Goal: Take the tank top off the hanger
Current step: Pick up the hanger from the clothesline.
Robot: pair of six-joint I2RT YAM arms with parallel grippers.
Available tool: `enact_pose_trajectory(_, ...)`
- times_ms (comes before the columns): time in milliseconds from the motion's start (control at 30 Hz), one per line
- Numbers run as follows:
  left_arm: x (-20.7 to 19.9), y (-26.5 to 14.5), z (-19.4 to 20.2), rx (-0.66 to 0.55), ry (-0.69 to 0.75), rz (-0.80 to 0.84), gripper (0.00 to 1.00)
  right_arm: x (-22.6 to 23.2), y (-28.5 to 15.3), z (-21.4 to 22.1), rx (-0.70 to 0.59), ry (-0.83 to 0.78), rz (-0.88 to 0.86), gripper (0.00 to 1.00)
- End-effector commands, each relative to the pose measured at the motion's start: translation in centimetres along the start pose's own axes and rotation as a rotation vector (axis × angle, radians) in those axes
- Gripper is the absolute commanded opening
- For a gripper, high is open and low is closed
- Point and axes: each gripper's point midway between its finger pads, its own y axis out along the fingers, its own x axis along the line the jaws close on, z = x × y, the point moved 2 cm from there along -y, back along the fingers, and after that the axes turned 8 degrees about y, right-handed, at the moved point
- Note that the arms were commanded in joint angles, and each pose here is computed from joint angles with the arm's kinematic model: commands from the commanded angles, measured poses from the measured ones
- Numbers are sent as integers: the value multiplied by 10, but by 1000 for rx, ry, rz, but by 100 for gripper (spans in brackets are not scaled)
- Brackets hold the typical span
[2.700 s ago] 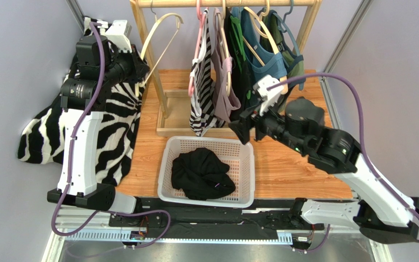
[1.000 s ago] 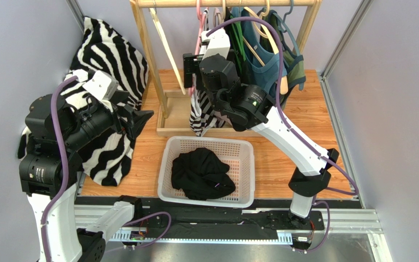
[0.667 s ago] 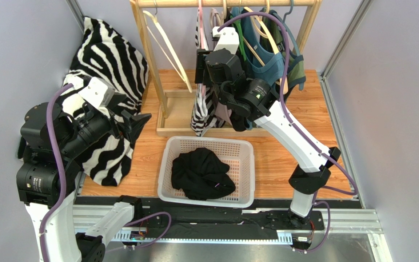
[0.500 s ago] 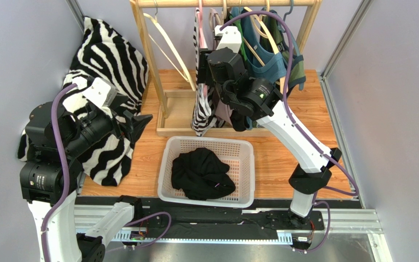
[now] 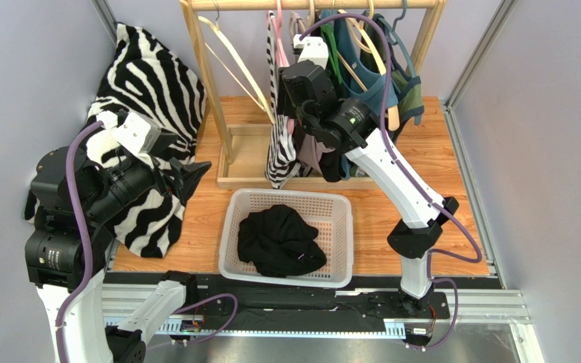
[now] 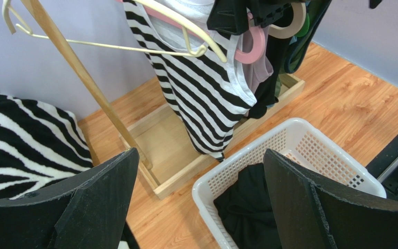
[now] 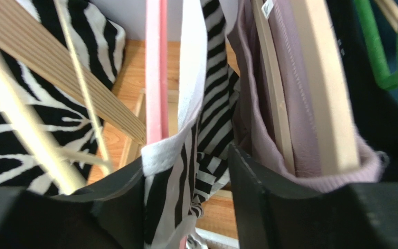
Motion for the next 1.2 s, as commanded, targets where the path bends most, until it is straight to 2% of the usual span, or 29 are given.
enact_pose_trajectory(0, 0, -1, -7, -35, 22, 1, 98, 1, -5, -4, 4, 30, -15, 50)
enact_pose_trajectory(133, 0, 0, -6, -35, 18, 4, 98, 1, -3, -7, -8, 17, -15, 44)
enact_pose_trajectory(233, -1, -1, -5, -34, 19, 6, 98, 3, -3, -11, -27, -2, -24, 27)
enact_pose_trajectory(267, -2, -2, -5, -35, 20, 5, 98, 5, -4, -17, -46, 4, -35, 16)
enact_pose_trajectory(300, -1, -1, -4, -32, 21, 3, 98, 4, -5, -19, -56, -26, -39, 10)
enact_pose_trajectory(333, -1, -2, -3, -30, 21, 2, 98, 5, -4, -18, -57, -47, -46, 0)
enact_pose_trajectory(433, -1, -1, -2, -26, 20, 3, 98, 6, -8, -28, -116, -136, -37, 0)
enact_pose_trajectory(600, -2, -1, 0, -22, 19, 4, 98, 3, -19, -50, -189, -189, -25, 0)
enact_pose_trajectory(700, -2, -1, 2, -20, 21, 2, 98, 2, -27, -53, -187, -190, -50, 0)
enact_pose_trajectory(933, -2, -1, 6, -15, 21, 0, 98, -6, -27, -28, -105, -192, -43, 0)
enact_pose_trajectory(967, -3, -2, 6, -16, 21, 2, 98, -10, -27, -22, -81, -192, -31, 7)
enact_pose_trajectory(1000, -3, -2, 5, -20, 23, 2, 98, -10, -28, -22, -72, -188, -29, 17)
enact_pose_trajectory(1033, -3, -2, 5, -20, 20, 2, 98, -12, -26, -19, -63, -188, -7, 38)
enact_pose_trajectory(1133, -4, -4, 4, -25, 24, 4, 98, -21, -27, -12, -24, -188, 39, 63)
enact_pose_trajectory(1167, -4, -4, 4, -25, 21, 4, 98, -23, -26, -8, -8, -199, 51, 64)
